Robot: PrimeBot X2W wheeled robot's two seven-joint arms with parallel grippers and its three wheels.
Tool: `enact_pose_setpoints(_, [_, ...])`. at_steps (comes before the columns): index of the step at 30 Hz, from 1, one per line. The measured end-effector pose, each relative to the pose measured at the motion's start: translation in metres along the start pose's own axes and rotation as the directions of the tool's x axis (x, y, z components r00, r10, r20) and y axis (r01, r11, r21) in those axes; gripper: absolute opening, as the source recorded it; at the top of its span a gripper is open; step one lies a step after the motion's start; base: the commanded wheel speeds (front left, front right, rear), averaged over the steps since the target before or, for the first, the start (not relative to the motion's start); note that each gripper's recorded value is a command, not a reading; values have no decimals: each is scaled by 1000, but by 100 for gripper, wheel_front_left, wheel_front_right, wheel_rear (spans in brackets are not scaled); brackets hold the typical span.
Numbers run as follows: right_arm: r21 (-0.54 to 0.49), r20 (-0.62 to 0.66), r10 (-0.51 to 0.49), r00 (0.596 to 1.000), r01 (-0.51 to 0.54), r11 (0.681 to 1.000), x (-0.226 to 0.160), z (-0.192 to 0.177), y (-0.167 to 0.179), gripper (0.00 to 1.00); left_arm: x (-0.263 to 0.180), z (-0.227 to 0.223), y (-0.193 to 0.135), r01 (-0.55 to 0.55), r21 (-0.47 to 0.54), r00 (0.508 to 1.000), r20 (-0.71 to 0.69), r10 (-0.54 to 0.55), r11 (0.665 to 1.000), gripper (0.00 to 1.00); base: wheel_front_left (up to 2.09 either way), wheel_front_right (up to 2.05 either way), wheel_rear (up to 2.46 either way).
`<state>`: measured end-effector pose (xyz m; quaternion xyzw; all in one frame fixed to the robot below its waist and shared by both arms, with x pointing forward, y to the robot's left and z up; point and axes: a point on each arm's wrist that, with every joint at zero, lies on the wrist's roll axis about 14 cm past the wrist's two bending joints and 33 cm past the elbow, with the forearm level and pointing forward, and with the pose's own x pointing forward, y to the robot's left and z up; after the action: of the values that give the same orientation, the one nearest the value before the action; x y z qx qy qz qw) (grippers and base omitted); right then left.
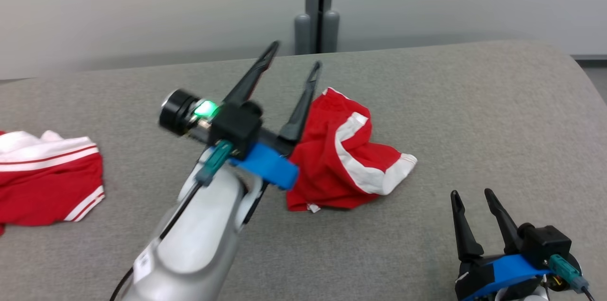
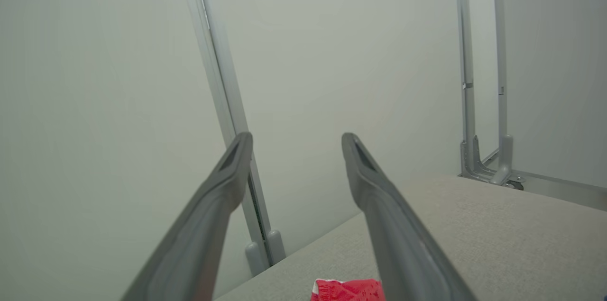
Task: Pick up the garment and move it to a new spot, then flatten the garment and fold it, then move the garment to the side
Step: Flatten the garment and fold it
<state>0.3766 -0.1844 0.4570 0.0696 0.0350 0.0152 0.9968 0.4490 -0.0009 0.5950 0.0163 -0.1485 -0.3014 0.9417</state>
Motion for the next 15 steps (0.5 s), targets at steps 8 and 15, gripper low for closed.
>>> enact_pose_setpoints(8, [5, -10, -89, 996, 89, 996, -9, -2, -29, 100, 60, -20, -78, 321, 13, 943, -103, -318, 947, 100, 0, 0, 0])
enact_pose_setpoints(15, [9, -12, -157, 987, 157, 987, -18, -2, -50, 100, 59, -87, -101, 421, -33, 837, -372, -402, 907, 100, 0, 0, 0])
